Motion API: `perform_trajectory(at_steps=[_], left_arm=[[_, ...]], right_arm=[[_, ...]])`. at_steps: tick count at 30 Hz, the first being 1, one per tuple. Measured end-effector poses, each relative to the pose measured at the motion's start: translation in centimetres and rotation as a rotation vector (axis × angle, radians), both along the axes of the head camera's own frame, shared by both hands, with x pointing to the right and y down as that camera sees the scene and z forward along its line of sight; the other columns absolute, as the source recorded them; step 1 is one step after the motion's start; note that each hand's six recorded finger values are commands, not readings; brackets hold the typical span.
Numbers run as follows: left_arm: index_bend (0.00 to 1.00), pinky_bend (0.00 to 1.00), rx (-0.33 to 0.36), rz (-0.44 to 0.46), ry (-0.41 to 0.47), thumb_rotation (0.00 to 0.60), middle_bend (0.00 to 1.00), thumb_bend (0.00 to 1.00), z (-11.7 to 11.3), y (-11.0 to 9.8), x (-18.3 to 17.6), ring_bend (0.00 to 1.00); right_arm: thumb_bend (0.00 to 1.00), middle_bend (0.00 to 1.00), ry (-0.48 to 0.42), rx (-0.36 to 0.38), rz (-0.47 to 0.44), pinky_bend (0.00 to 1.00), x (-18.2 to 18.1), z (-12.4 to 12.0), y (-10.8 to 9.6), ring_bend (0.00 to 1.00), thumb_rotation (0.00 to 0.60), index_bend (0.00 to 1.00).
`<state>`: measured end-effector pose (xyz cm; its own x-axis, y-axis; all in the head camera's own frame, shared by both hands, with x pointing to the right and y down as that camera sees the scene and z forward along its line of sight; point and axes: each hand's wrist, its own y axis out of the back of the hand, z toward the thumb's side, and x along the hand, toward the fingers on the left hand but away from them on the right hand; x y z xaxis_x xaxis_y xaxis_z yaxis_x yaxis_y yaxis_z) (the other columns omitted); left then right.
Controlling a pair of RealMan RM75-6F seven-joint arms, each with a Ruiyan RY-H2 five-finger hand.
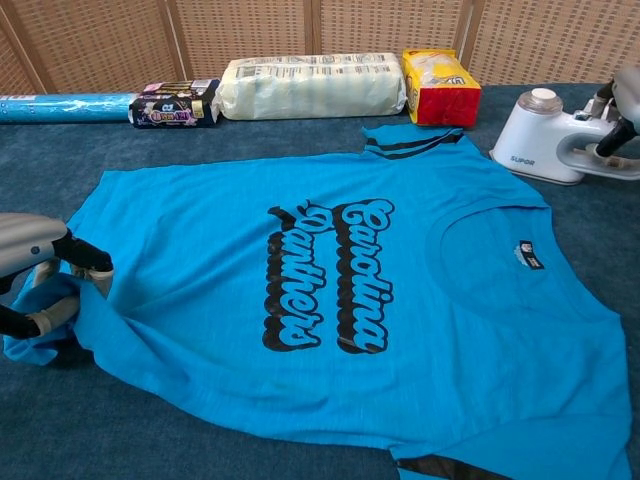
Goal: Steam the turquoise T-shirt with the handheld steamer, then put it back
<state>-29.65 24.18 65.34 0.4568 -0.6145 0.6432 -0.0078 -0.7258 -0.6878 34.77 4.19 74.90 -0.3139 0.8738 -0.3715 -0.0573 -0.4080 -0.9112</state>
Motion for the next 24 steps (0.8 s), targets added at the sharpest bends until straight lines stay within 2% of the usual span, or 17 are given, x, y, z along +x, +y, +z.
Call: perform_trajectory(at_steps=[5, 10, 17, 24], left_arm=[[0.56, 0.56, -0.004, -0.009, -0.004, 0.600, 0.55, 0.55, 0.07, 0.06, -0.31, 0.45], [0.56, 0.56, -0.009, -0.013, -0.005, 0.600, 0.55, 0.55, 0.16, 0.19, -0.40, 0.45], [0.56, 0.56, -0.011, -0.016, -0.006, 0.600, 0.55, 0.55, 0.22, 0.21, -0.44, 0.45], [0.56, 0.56, -0.009, -0.022, -0.010, 0.600, 0.55, 0.55, 0.28, 0.16, -0.67, 0.45]], right_arm=[[0.37, 0.71, 0.010, 0.004, -0.011, 0.67, -0.39, -0.04, -0.70, 0.71, 0.600, 0.71], [0.36, 0.75, -0.012, -0.003, -0.001, 0.75, -0.46, 0.28, -0.79, 0.78, 0.600, 0.75], [0.35, 0.78, -0.087, 0.011, 0.024, 0.81, -0.62, 0.43, -0.99, 0.84, 0.600, 0.76], [0.35, 0.79, -0.176, 0.046, 0.057, 0.81, -0.26, 0.18, -1.04, 0.84, 0.600, 0.76]])
